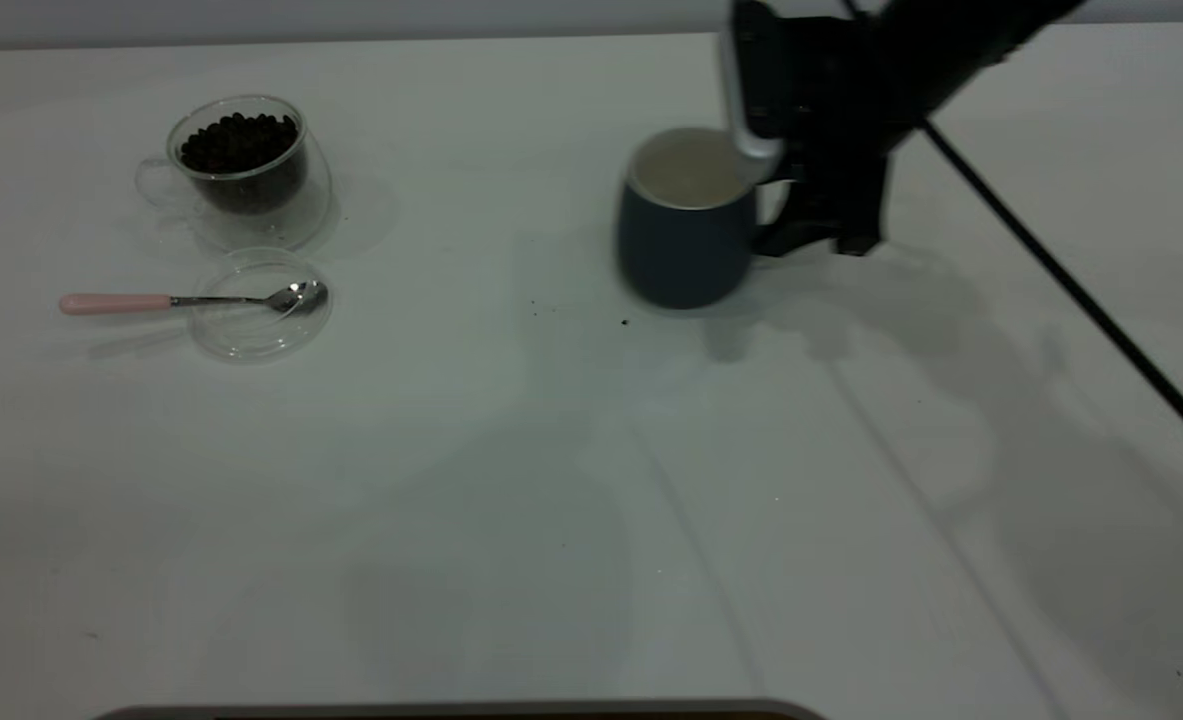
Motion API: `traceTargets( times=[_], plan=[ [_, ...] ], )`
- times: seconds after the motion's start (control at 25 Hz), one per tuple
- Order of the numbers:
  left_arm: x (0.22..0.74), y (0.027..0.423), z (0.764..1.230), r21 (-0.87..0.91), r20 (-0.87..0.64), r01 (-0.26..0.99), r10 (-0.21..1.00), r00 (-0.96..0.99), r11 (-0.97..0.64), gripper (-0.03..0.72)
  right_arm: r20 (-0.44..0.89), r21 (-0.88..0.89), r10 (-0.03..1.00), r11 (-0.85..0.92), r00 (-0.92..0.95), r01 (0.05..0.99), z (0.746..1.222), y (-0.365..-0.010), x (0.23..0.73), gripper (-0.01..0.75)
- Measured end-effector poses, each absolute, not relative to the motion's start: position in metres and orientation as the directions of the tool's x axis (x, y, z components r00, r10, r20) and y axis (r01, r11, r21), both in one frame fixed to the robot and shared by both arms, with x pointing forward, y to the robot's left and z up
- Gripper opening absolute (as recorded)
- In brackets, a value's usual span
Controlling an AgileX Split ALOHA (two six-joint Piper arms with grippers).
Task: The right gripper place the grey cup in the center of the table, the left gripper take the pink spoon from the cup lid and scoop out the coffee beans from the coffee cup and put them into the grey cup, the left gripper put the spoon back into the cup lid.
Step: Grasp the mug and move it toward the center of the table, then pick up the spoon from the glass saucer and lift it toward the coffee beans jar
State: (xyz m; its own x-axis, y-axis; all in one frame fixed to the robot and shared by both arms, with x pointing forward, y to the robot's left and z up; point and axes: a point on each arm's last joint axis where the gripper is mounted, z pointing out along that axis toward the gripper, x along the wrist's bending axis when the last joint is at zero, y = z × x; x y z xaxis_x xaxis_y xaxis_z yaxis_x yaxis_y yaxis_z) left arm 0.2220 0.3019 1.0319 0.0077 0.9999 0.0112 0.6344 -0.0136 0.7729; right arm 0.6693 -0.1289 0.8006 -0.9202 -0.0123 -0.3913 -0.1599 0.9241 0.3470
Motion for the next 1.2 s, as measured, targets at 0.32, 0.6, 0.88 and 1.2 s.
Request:
traceTargets(
  times=[0.32, 0.6, 0.88, 1.2],
  plan=[
    [0.222, 0.302, 1.032, 0.773, 0.011, 0.634, 1.0, 0.008, -0.014, 0.38, -0.376, 0.418, 0.06, 0.902, -0.925, -0.112, 0.801, -0.102, 0.67, 0.545],
    [0.222, 0.302, 1.032, 0.773, 0.011, 0.634, 1.0, 0.008, -0.014, 0.38, -0.26, 0.448, 0.369, 0.865, -0.892, 0.227, 0.827, -0.142, 0.636, 0.542],
    [0.222, 0.302, 1.032, 0.773, 0.01, 0.634, 1.0, 0.007, -0.012, 0.38, 0.226, 0.497, 0.767, 0.439, -0.6, 0.748, 0.906, -0.151, 0.533, 0.54],
    [0.222, 0.302, 1.032, 0.773, 0.009, 0.634, 1.0, 0.006, -0.011, 0.38, 0.263, 0.013, 0.815, 0.532, -0.516, 0.846, 0.963, -0.207, 0.403, 0.54]
  ],
)
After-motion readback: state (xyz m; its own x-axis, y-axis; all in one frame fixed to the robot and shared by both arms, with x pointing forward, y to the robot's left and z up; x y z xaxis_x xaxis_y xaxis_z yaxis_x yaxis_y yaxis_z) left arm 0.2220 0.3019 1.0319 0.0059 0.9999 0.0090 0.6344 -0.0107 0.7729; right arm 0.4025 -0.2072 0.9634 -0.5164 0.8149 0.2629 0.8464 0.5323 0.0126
